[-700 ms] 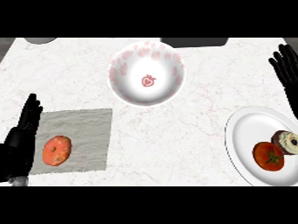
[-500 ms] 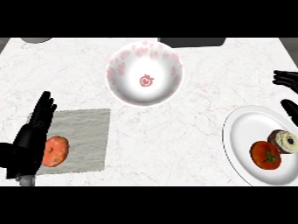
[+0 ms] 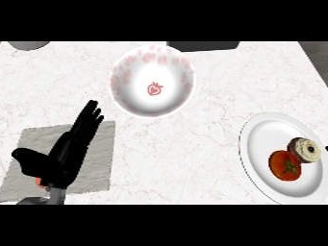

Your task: Pick the cupcake from the plate and place it in the bowl

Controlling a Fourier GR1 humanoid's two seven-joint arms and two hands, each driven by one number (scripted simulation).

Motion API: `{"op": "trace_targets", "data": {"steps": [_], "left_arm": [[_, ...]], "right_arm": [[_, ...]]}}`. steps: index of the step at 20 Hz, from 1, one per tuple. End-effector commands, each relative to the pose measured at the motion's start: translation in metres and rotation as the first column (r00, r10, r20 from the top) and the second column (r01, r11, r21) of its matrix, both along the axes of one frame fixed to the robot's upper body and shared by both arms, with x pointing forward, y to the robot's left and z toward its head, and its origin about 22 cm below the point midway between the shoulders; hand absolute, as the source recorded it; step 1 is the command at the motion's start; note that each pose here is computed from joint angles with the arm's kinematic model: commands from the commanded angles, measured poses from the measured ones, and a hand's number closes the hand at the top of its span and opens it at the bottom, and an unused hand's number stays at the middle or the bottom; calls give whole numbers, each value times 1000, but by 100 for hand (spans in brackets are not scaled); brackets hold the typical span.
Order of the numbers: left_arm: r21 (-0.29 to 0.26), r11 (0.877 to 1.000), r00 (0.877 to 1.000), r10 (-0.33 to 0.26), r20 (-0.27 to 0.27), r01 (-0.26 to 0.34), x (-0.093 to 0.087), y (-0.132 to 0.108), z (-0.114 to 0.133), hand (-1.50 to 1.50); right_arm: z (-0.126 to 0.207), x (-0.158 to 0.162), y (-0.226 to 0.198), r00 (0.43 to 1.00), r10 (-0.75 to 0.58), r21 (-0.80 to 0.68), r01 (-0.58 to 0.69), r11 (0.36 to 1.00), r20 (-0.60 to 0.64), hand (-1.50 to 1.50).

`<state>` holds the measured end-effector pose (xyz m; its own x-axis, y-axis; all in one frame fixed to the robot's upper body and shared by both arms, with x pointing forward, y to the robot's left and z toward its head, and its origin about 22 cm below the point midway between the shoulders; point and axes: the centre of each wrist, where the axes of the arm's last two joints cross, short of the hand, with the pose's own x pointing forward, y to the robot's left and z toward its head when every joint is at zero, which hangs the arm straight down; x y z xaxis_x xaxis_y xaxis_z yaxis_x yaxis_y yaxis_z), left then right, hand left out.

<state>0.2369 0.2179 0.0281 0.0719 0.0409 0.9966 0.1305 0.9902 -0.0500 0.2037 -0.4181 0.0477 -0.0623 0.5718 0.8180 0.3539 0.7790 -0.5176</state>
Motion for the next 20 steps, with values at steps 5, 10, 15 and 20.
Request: {"op": "trace_targets", "data": {"steps": [5,10,15,20], "left_arm": [[-40,996,997,-78,-16,77,14,-11,0,0],[-40,994,995,-103,-16,103,7,-11,-6,0],[-43,991,992,-126,0,126,18,-17,12,0],[-48,988,989,-145,-6,145,28,-11,-2,0]], "right_arm": [[26,-44,10,982,-49,-410,-31,912,-184,-150],[64,-41,14,892,-270,-527,43,849,-362,-150],[96,-30,54,781,-326,-521,1,854,-533,-150],[109,-14,86,681,-343,-471,-4,882,-648,-150]]}}
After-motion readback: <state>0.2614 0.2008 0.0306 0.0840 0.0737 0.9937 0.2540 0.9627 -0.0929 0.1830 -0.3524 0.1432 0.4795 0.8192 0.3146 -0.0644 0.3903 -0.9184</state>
